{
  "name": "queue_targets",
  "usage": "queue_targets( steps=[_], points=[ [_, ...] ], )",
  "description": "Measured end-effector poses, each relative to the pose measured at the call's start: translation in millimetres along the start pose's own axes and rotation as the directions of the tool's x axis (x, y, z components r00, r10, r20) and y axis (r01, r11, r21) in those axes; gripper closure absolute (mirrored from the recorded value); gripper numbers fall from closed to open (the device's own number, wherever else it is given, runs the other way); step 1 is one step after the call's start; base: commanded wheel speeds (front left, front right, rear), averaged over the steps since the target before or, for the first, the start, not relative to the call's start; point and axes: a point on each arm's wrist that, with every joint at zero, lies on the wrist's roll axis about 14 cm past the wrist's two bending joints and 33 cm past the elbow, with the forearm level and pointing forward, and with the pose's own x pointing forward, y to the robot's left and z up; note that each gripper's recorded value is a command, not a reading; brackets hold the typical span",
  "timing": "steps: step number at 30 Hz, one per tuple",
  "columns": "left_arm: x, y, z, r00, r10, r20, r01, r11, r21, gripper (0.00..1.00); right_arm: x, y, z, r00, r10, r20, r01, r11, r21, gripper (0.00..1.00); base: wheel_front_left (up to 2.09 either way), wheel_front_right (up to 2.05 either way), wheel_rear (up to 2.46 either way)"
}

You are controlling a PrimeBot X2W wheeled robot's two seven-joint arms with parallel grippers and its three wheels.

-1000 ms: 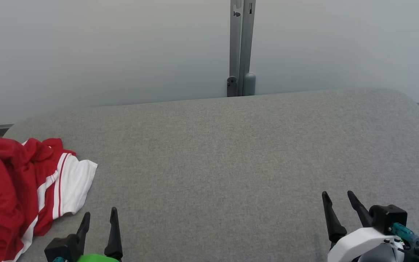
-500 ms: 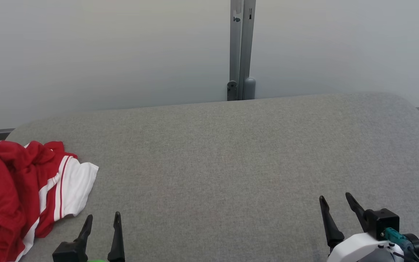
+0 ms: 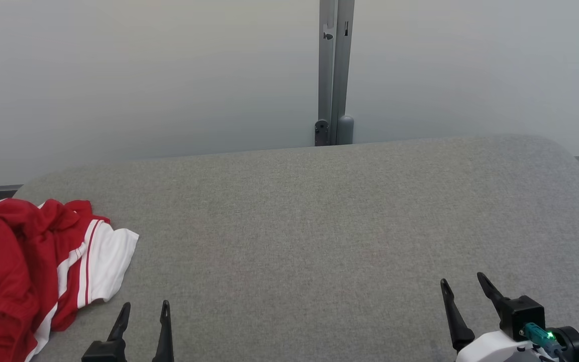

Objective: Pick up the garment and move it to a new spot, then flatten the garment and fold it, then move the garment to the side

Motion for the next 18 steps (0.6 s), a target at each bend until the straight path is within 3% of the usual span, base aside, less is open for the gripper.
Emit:
queue_targets(
  steps=[18],
  points=[
    [-6.0,8.3,-1.8,1.0,0.028,-0.002,-0.028,1.0,-0.011,0.0,0.5,2.0,-1.2,1.0,0.008,-0.001,-0.008,1.0,0.002,0.0,0.0,0.0,0.0]
  ],
)
